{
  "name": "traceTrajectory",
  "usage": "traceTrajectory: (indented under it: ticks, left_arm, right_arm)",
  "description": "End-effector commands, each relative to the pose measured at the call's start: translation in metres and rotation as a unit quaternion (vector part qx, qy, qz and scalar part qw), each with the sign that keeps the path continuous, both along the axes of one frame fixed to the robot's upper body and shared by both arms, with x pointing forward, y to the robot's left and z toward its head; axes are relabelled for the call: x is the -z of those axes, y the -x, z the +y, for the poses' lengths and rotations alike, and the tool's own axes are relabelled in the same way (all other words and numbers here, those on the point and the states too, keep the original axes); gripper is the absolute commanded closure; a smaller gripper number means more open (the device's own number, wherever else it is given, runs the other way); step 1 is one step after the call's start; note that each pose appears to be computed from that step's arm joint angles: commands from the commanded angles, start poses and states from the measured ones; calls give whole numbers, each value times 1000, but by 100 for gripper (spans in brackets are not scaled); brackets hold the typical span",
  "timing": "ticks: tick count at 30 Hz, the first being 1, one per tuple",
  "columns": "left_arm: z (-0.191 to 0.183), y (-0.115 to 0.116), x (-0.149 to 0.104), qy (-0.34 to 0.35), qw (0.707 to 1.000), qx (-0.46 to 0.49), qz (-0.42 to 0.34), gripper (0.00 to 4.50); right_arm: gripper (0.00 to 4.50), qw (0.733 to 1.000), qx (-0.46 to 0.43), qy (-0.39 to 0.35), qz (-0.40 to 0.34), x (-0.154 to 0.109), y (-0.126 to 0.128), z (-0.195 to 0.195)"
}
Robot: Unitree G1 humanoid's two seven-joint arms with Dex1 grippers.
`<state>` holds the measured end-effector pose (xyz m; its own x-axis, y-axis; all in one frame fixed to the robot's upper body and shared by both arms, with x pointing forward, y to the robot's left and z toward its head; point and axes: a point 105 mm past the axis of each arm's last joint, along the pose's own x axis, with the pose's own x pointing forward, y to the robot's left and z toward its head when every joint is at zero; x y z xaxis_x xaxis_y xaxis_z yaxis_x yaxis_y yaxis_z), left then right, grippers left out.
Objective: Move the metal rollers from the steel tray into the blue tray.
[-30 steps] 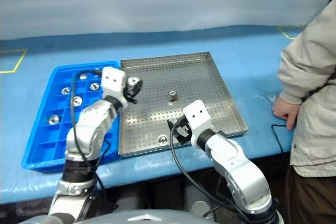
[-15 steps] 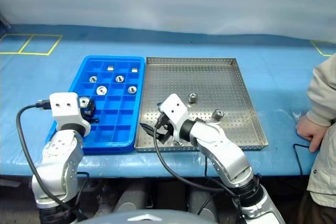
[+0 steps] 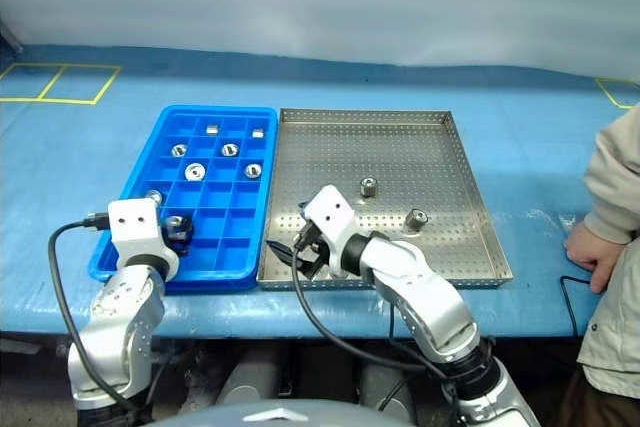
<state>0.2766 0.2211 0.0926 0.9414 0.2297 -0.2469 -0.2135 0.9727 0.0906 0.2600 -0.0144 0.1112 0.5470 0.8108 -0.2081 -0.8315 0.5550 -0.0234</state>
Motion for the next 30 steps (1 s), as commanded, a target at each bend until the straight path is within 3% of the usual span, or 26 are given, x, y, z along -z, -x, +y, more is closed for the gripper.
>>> traceTrajectory:
  ticks: [1,5,9,13,18,22,26,30]
  left_arm:
    - [-13,-14,-24,5,998,40,-49,2]
    - [-48,-27,-46,27,983,161,-81,2]
    - [-84,-30,-50,24,953,295,-65,2]
    - [-117,-25,-41,31,907,420,-13,2]
    - [-137,-20,-22,73,862,492,101,2]
    - [-151,-14,-28,83,823,546,133,2]
    - [-152,-20,-26,34,823,551,135,2]
    - [-157,-25,-35,-39,827,559,44,2]
  right_arm:
    - [0,999,14,-14,-30,-16,3,-4]
    - [0,998,62,-14,-29,-18,4,-25]
    - [0,992,125,-1,-16,-15,6,-52]
    - [0,980,199,26,-9,-10,9,-82]
    - [0,965,257,45,-3,-7,11,-100]
    - [0,961,273,46,-1,-5,14,-102]
    - [0,958,283,45,-2,-3,15,-101]
    - [0,935,351,52,12,4,4,-117]
